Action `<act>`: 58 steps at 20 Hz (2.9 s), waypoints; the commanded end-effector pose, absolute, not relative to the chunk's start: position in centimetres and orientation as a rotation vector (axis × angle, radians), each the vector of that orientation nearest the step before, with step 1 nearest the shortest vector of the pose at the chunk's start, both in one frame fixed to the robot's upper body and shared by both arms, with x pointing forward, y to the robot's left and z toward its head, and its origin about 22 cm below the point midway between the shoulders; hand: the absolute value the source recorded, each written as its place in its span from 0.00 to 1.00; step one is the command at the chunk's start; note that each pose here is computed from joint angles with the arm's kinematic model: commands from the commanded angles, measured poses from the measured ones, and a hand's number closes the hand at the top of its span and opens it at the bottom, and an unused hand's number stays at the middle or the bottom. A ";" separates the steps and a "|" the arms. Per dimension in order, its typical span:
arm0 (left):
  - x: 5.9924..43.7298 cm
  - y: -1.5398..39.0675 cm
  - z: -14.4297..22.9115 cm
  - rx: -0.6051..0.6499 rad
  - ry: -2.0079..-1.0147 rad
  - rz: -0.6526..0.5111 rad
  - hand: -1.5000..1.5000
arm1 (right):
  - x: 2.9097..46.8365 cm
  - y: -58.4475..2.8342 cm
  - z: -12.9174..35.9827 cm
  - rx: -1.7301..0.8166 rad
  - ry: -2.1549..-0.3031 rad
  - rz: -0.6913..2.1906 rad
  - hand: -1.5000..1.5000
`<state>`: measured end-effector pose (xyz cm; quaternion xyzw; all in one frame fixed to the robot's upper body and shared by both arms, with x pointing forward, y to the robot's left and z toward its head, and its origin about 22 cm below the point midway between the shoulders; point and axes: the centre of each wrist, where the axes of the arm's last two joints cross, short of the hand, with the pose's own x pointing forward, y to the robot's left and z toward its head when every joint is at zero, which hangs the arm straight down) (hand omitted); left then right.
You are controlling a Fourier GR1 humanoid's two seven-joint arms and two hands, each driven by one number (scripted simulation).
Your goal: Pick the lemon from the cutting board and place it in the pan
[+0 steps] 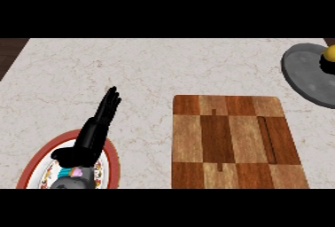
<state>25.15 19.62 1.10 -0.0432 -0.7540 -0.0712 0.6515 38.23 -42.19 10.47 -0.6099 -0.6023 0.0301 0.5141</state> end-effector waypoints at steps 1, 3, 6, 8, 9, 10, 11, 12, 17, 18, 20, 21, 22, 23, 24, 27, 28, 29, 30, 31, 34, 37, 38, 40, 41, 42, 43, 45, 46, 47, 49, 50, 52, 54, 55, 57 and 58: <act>24.0 20.3 0.4 -0.108 -1.702 -0.170 0.50 | 38.2 -45.1 12.2 -1.484 -1.455 0.023 1.00; 25.3 18.9 1.3 -0.137 -1.725 -0.213 0.50 | 37.6 -45.2 9.7 -1.499 -1.438 0.032 1.00; 25.2 18.2 1.9 -0.121 -1.743 -0.171 0.50 | 37.0 -46.2 8.9 -1.336 -1.287 0.075 1.00; 25.7 18.8 2.1 -0.129 -1.732 -0.191 0.50 | 35.7 -47.4 7.7 -1.271 -1.132 0.214 0.00; 25.7 18.9 2.0 -0.131 -1.747 -0.206 0.50 | 35.8 -46.8 6.8 -1.245 -1.118 0.299 0.00; 25.9 17.8 1.5 -0.149 -1.730 -0.211 0.50 | 36.8 -46.5 8.3 -1.212 -1.115 0.291 0.00; 25.8 17.0 1.9 -0.175 -1.732 -0.203 0.50 | 37.7 -45.2 8.1 -1.134 -1.141 0.270 0.00; 25.7 17.3 2.0 -0.135 -1.739 -0.199 0.50 | 37.1 -46.0 8.1 -1.045 -1.164 0.245 0.00; 25.5 18.9 2.0 -0.147 -1.738 -0.193 0.50 | 37.5 -45.3 7.8 -1.000 -1.252 0.219 0.00; 26.3 18.3 2.7 -0.146 -1.757 -0.187 0.50 | 38.3 -44.9 9.0 -1.017 -1.280 0.187 0.00; 25.2 17.5 0.9 -0.131 -1.726 -0.190 0.50 | 37.3 -45.3 7.4 -1.009 -1.413 0.092 0.00; 25.3 18.4 0.8 -0.119 -1.737 -0.194 0.50 | 38.4 -44.6 8.7 -0.986 -1.444 0.033 0.00; 26.2 18.2 1.5 -0.132 -1.739 -0.188 0.50 | 38.1 -45.2 9.0 -1.002 -1.471 0.020 0.00; 25.7 18.3 1.8 -0.143 -1.725 -0.181 0.50 | 37.5 -46.2 9.2 -1.004 -1.484 -0.020 0.00; 24.6 18.8 0.9 -0.122 -1.724 -0.163 0.50 | 37.4 -46.4 9.3 -0.987 -1.495 -0.074 0.00; 25.2 18.1 1.4 -0.110 -1.733 -0.176 0.50 | 36.3 -48.7 11.0 -0.909 -1.562 -0.158 0.00; 24.6 19.2 1.2 -0.101 -1.716 -0.178 0.50 | 34.9 -49.2 8.7 -0.872 -1.540 -0.170 0.00; 24.1 19.2 0.8 -0.116 -1.728 -0.168 0.50 | 35.2 -49.7 10.2 -0.831 -1.564 -0.184 0.00; 25.0 18.3 1.2 -0.119 -1.718 -0.170 0.50 | 34.8 -49.9 9.6 -0.818 -1.568 -0.206 0.00; 25.4 18.9 1.4 -0.101 -1.714 -0.163 0.50 | 33.9 -51.0 9.9 -0.771 -1.572 -0.193 0.00; 25.4 19.6 1.7 -0.102 -1.718 -0.147 0.50 | 32.4 -52.0 8.8 -0.658 -1.629 -0.219 0.00; 25.7 19.6 1.2 -0.083 -1.706 -0.134 0.50 | 31.0 -53.3 8.8 -0.532 -1.654 -0.177 0.00; 25.1 18.9 0.3 -0.105 -1.714 -0.149 0.50 | 29.4 -54.6 8.4 -0.515 -1.657 -0.137 0.00; 25.5 18.8 1.1 -0.095 -1.705 -0.162 0.50 | 29.5 -53.7 6.8 -0.518 -1.684 -0.133 0.00; 24.8 21.2 1.7 -0.084 -1.714 -0.142 0.50 | 26.7 -55.6 6.4 -0.506 -1.666 -0.108 0.00; 24.8 19.8 1.2 -0.102 -1.703 -0.145 0.50 | 28.2 -54.5 6.4 -0.497 -1.681 -0.099 0.00; 24.9 19.3 1.2 -0.102 -1.711 -0.130 0.50 | 28.3 -54.5 6.4 -0.466 -1.684 -0.104 0.00; 23.0 19.8 1.4 -0.055 -1.698 -0.163 0.50 | 26.6 -55.4 5.8 -0.494 -1.691 -0.071 0.00; 24.6 21.2 1.7 -0.080 -1.717 -0.137 0.50 | 26.8 -55.7 6.8 -0.496 -1.691 -0.041 0.00; 24.8 19.7 1.2 -0.083 -1.706 -0.157 0.50 | 26.5 -54.8 4.5 -0.505 -1.705 -0.062 0.00; 25.2 19.9 0.8 -0.072 -1.702 -0.154 0.50 | 24.8 -56.4 5.3 -0.508 -1.704 -0.041 0.00; 24.8 20.3 0.9 -0.084 -1.690 -0.134 0.50 | 25.7 -56.2 6.1 -0.540 -1.673 -0.032 0.00; 25.5 19.7 1.1 -0.073 -1.712 -0.137 0.50 | 26.3 -54.8 4.4 -0.529 -1.677 -0.016 0.00; 25.4 19.2 1.8 -0.078 -1.699 -0.130 0.50 | 25.2 -55.5 4.2 -0.513 -1.672 -0.006 0.00; 25.0 19.6 1.1 -0.071 -1.708 -0.132 0.50 | 26.3 -54.6 4.0 -0.509 -1.686 0.000 0.00; 25.0 18.8 1.3 -0.087 -1.701 -0.145 0.50 | 25.1 -55.9 4.8 -0.533 -1.657 0.020 0.00; 24.1 19.6 -0.9 -0.074 -1.716 -0.139 0.50 | 25.9 -54.9 4.2 -0.549 -1.652 0.028 0.00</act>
